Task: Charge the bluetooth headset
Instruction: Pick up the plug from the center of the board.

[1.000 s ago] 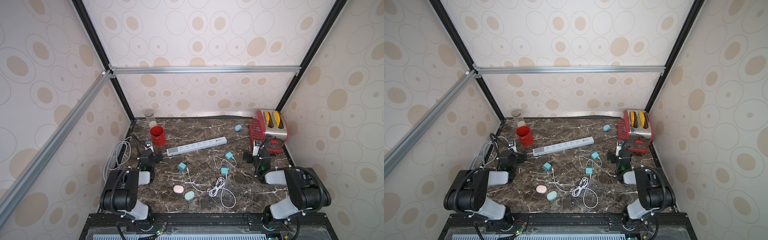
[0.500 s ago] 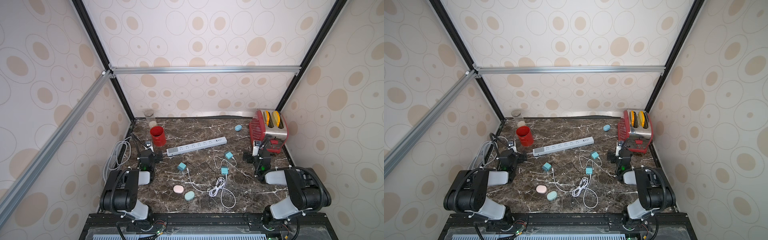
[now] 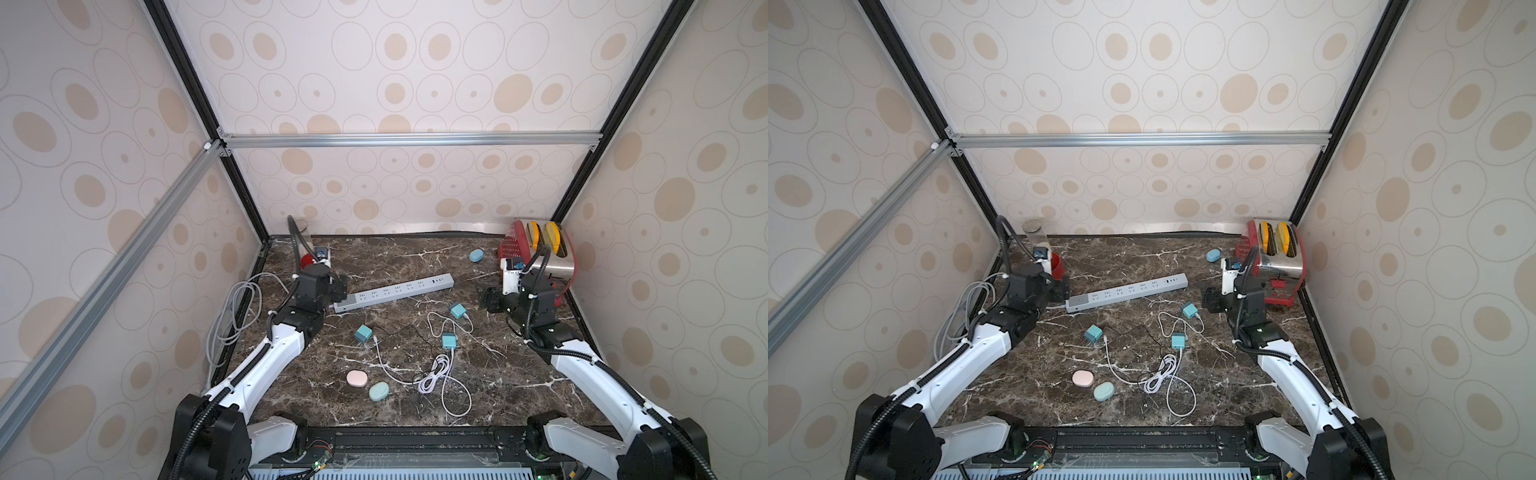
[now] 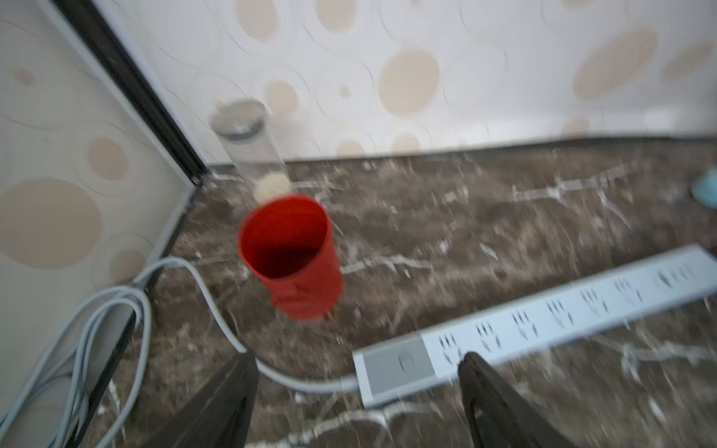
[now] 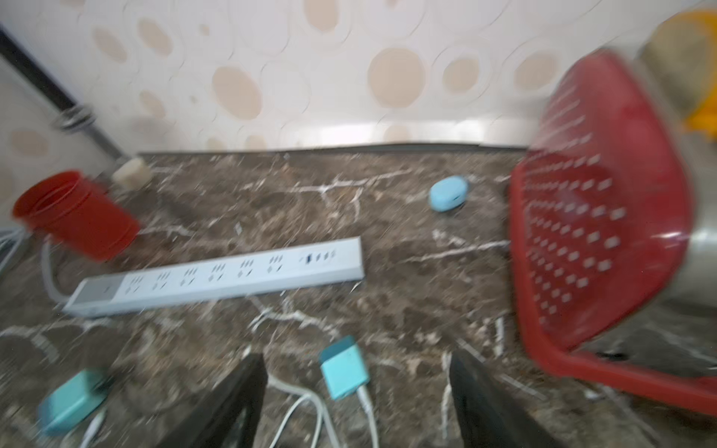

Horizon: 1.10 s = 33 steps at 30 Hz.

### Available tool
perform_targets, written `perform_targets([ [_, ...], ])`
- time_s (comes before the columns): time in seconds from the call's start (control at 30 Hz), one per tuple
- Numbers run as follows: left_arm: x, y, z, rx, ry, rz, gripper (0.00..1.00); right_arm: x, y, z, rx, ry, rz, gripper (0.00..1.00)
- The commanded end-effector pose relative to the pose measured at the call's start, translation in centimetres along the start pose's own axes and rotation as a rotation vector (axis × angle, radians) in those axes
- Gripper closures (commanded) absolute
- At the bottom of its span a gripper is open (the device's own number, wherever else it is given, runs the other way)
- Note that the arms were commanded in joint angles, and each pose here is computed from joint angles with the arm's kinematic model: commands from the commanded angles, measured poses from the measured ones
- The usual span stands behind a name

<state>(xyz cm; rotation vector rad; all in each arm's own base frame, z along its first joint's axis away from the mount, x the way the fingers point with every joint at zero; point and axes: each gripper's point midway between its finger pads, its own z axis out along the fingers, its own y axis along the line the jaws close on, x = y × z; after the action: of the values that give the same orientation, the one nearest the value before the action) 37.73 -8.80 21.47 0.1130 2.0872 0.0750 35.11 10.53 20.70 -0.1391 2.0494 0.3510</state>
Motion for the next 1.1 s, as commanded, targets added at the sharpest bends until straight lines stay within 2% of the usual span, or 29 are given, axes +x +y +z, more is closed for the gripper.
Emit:
perform_targets([
  [0.0,6.0,-2.3,-2.0,0.016,0.327,0.218,0.15,5.8,3.6,-1.1,-0.177,0.311,0.065,0.23],
  [0.1,8.9,-4.4,-3.4,0.091,0.492,0.334,0.14,7.0,6.2,-2.0,-0.281,0.404,0.054,0.23],
  [0.23,11.3,-5.3,-3.9,0.127,0.622,0.36,0.13,7.4,7.0,-2.6,-0.32,0.452,0.067,0.23],
  [0.4,12.6,-6.5,-2.7,0.159,0.69,0.357,0.12,7.7,7.0,-2.3,-0.318,0.458,0.07,0.2],
  [0.6,14.2,-9.1,-1.1,0.258,0.753,0.353,0.15,8.4,7.0,-2.2,-0.325,0.483,0.074,0.22],
  [1.07,16.1,-8.7,2.6,0.231,0.822,0.343,0.27,8.3,7.4,-1.9,-0.344,0.489,0.091,0.26],
])
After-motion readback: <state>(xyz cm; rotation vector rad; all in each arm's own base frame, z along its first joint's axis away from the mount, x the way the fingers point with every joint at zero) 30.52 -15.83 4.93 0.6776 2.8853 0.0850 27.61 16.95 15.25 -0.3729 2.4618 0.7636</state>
